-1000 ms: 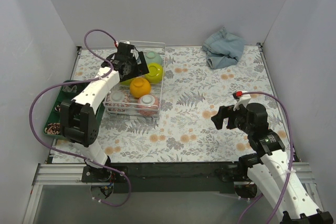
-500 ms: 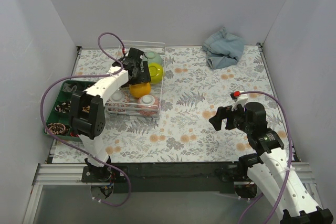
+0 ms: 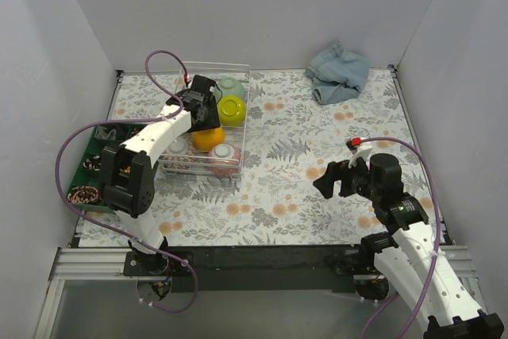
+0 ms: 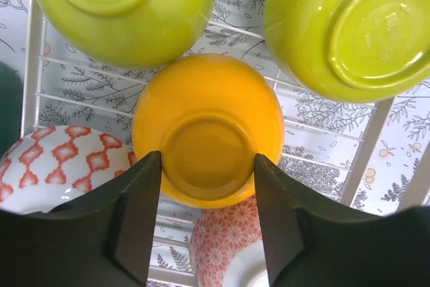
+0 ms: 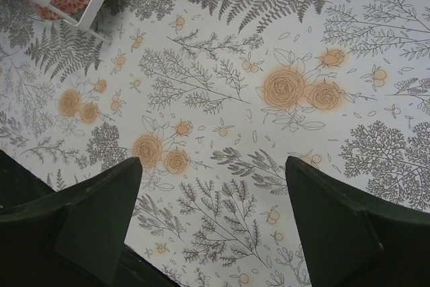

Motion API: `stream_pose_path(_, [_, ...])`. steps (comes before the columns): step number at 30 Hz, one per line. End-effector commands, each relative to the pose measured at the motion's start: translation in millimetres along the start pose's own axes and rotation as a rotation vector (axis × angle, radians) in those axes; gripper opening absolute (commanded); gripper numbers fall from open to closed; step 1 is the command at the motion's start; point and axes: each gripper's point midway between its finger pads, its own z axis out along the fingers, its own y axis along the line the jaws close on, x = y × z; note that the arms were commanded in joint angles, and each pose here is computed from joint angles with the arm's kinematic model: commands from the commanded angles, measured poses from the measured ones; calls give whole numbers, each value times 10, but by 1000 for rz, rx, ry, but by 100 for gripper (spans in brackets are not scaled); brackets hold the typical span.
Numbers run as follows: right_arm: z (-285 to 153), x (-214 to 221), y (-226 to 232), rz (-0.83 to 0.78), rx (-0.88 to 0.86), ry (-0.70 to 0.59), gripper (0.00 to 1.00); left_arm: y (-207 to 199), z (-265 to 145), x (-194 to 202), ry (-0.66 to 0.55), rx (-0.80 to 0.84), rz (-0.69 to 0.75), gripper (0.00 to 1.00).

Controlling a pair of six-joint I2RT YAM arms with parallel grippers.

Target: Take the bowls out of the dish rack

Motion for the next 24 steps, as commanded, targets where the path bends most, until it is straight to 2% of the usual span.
stream_pose_path(1, [-3,-210,131,-14,-57,-58,96,61,-158,6,-1,12,10,40])
stream_pose_path(2, [3,-205,149,-14,-69,-54,96,43,-175,-6,-3,23,10,33])
stream_pose_path(6, [34,-278,242,-8,-122,-67,96,18,-262,-86,-25,41,7,23])
stream_pose_path(14, [156,-706,602,64,-320,-151,95,-19,-448,-304,-103,73,-10,12])
stream_pose_path(24, [517,-1318,1045,87,-472,-213,95,-54,-717,-597,-208,108,-46,0])
